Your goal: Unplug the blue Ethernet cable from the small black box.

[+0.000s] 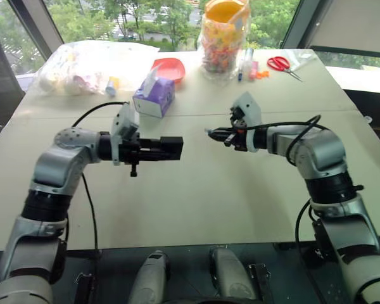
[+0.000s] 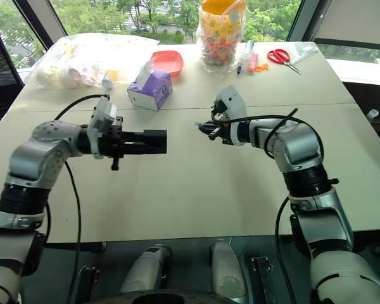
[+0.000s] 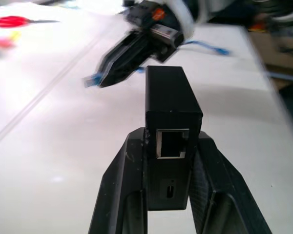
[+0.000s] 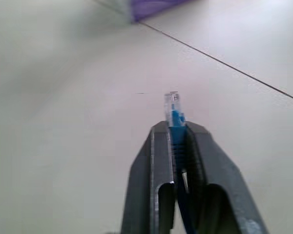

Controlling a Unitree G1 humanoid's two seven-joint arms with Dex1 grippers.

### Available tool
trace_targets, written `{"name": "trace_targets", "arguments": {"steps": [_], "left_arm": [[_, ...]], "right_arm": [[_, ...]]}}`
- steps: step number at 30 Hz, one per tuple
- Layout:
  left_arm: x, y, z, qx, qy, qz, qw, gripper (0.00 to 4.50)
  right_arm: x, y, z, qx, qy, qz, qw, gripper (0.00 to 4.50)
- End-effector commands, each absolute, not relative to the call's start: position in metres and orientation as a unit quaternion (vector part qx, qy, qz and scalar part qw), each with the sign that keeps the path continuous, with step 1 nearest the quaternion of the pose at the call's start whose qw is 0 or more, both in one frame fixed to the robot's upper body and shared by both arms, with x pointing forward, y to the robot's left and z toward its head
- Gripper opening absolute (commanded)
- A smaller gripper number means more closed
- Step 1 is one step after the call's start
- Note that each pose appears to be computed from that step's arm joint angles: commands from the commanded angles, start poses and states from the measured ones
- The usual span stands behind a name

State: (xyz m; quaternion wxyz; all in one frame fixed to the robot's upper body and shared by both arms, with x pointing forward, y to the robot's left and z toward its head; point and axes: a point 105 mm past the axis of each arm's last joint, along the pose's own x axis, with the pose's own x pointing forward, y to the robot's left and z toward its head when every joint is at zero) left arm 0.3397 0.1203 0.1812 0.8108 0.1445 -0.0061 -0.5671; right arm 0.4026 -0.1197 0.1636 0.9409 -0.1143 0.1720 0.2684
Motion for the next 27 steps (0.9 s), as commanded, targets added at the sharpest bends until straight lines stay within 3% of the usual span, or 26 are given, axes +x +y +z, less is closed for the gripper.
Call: {"name": "trace_targets", "arguments": {"steps": [1, 2, 5, 11, 12, 20, 27], "left_arm": [[0.355, 0.120, 0.188, 0.179, -0.057, -0.526, 0.829, 0.49], [0.359, 0.118, 0.188, 0.171, -0.065, -0.518, 0.836, 0.49], [0.365, 0.111, 0.184, 0.156, -0.078, -0.504, 0.846, 0.49], [0.371, 0.090, 0.171, 0.125, -0.094, -0.491, 0.857, 0.49], [0.371, 0.088, 0.169, 0.123, -0.095, -0.491, 0.857, 0.49], [0.374, 0.083, 0.127, 0.121, -0.073, -0.469, 0.872, 0.49], [0.375, 0.087, 0.106, 0.112, -0.056, -0.458, 0.880, 0.49]], "right_arm": [[0.412, -0.125, 0.177, -0.125, 0.129, 0.213, 0.960, 0.06], [0.411, -0.123, 0.174, -0.117, 0.132, 0.212, 0.961, 0.06], [0.409, -0.124, 0.167, -0.104, 0.140, 0.200, 0.964, 1.17], [0.395, -0.131, 0.177, -0.056, 0.132, 0.192, 0.971, 4.29], [0.392, -0.132, 0.180, -0.048, 0.131, 0.194, 0.971, 4.47], [0.335, -0.125, 0.193, -0.007, 0.144, 0.279, 0.949, 4.47], [0.326, -0.125, 0.188, -0.009, 0.157, 0.276, 0.948, 4.47]]}}
